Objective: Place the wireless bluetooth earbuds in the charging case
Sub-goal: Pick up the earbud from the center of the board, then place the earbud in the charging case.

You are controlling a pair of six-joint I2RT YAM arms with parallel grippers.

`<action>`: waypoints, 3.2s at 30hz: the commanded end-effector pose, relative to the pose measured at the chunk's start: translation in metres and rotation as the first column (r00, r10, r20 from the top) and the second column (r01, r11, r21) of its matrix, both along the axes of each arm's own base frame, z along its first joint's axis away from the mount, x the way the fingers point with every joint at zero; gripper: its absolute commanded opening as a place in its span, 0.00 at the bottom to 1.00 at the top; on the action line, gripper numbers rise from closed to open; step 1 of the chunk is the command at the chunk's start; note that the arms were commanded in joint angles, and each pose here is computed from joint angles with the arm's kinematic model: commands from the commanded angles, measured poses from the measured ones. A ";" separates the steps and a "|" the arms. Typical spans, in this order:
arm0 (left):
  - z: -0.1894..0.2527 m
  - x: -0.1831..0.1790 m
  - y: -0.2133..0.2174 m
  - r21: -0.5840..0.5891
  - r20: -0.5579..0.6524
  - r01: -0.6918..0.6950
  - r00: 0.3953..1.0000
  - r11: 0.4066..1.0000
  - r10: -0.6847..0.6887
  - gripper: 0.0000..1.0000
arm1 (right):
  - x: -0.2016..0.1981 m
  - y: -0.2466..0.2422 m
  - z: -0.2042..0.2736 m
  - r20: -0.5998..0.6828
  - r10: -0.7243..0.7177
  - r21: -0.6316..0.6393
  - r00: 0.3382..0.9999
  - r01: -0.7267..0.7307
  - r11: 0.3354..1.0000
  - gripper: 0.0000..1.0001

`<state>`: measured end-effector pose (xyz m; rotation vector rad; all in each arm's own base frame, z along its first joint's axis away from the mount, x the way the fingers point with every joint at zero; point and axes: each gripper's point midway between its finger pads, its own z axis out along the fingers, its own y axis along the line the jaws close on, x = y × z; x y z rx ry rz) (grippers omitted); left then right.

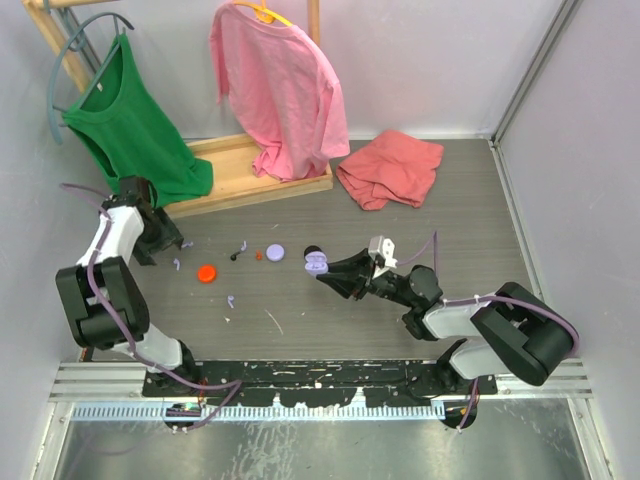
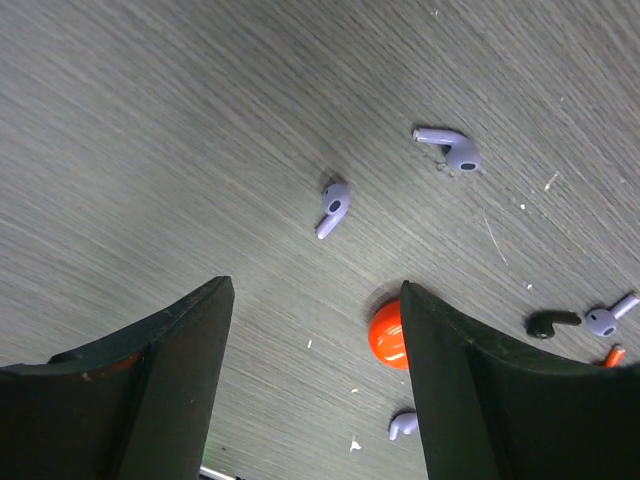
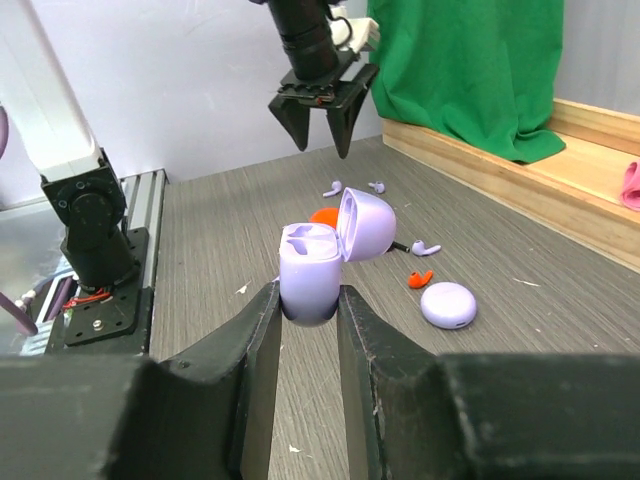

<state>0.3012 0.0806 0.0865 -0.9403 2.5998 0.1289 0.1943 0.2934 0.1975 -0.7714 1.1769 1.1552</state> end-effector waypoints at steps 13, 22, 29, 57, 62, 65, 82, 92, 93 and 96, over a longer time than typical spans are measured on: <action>-0.043 0.035 0.008 -0.036 -0.127 0.033 0.991 0.999 -0.037 0.37 | -0.004 0.003 0.016 0.126 -0.017 0.020 0.992 0.014 1.000 0.01; -0.057 0.029 0.009 -0.043 -0.186 0.043 0.981 0.998 -0.051 0.28 | -0.004 0.004 0.015 0.127 -0.015 0.011 0.992 0.014 1.000 0.01; -0.063 0.027 0.008 -0.054 -0.205 0.051 0.977 0.997 -0.061 0.29 | -0.004 0.005 0.014 0.131 -0.012 0.001 0.991 0.012 1.000 0.01; -0.002 0.006 -0.057 -0.292 0.113 0.041 0.994 0.955 -0.008 0.09 | -0.012 0.009 0.020 0.177 -0.006 -0.025 0.984 0.011 1.000 0.01; 0.027 0.006 -0.088 -0.332 0.273 0.137 0.961 0.933 -0.043 0.09 | -0.014 0.009 0.026 0.191 -0.012 -0.012 0.981 0.015 1.000 0.01; 0.049 0.007 -0.106 -0.347 0.390 0.206 0.919 0.915 -0.060 0.09 | -0.012 0.008 0.027 0.200 -0.026 -0.016 0.979 0.030 0.999 0.01; 0.168 -0.013 -0.203 -0.282 0.837 0.617 0.532 0.735 -0.126 0.09 | 0.010 0.009 0.050 0.248 -0.126 0.015 0.960 0.126 0.992 0.01; 0.218 -0.043 -0.247 -0.221 0.935 0.756 0.343 0.617 -0.086 0.10 | 0.009 0.010 0.076 0.322 -0.140 0.099 0.936 0.114 0.989 0.01; 0.221 -0.047 -0.251 -0.215 0.941 0.766 0.327 0.606 -0.081 0.10 | 0.009 0.011 0.077 0.322 -0.138 0.107 0.937 0.109 0.988 0.01; 0.232 -0.056 -0.263 -0.193 0.957 0.797 0.281 0.572 -0.069 0.11 | 0.008 0.013 0.083 0.321 -0.133 0.131 0.938 0.095 0.987 0.01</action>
